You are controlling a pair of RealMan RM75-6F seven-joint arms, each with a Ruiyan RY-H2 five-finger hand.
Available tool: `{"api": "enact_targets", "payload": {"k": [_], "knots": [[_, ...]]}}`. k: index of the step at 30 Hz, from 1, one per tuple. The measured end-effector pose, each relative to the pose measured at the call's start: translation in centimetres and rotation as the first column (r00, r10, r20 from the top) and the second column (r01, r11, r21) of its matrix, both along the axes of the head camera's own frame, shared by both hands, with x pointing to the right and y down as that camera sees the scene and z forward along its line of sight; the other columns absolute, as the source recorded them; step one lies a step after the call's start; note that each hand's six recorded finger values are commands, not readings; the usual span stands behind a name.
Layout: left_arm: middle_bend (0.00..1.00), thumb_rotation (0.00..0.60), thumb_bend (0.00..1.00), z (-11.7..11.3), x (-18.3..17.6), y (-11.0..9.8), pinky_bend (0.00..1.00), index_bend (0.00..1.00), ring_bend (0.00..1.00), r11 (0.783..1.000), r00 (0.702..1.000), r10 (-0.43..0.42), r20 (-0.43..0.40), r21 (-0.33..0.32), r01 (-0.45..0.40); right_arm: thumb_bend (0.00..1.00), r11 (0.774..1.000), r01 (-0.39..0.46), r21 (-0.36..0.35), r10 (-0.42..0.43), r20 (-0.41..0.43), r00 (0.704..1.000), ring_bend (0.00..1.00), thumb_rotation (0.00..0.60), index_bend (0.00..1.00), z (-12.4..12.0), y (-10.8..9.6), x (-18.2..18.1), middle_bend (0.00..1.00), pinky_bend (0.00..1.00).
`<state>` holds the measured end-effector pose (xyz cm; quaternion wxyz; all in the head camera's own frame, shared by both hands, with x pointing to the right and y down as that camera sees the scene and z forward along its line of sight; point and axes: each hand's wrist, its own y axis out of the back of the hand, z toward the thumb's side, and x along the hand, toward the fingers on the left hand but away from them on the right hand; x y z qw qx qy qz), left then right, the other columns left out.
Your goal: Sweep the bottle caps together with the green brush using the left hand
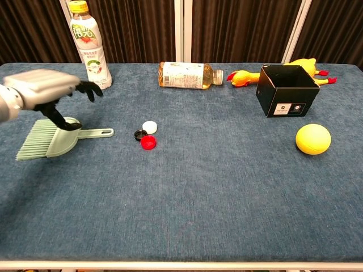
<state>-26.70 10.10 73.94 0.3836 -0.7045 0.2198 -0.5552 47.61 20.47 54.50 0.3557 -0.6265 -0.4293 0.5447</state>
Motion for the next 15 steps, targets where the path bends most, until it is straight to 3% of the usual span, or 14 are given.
{"api": "enact_targets", "payload": {"k": [4,8,15], "knots": [[0.21,0.6,0.26,-1.9,-2.9,-0.2,0.23,0.16,0.15,0.992,0.991,-0.118,-0.064,0.043,0.121,0.2,1.0,-0.014,-0.015,0.014,-0.009,1.0,0.0,0.6,0.01,-0.3,-0.1,0.8,0.11,0.0],[0.21,0.6,0.24,-5.0,-8.2,0.7,0.19,0.16,0.15,0.96,0.959,-0.249,-0.133,0.1,0.263,0.22,1.0,-0.004,0.008,0.004,0.002,1.0,0.0,0.6,0.0,-0.7,0.0,0.7,0.07,0.0],[0.21,0.6,0.22,-11.8,-16.4,6.2,0.19,0.18,0.15,0.886,0.921,-0.371,-0.12,0.252,0.389,0.22,0.998,0.027,0.062,-0.029,0.042,0.999,0.0,0.6,0.0,-0.8,1.1,-0.1,0.07,0.0]]}}
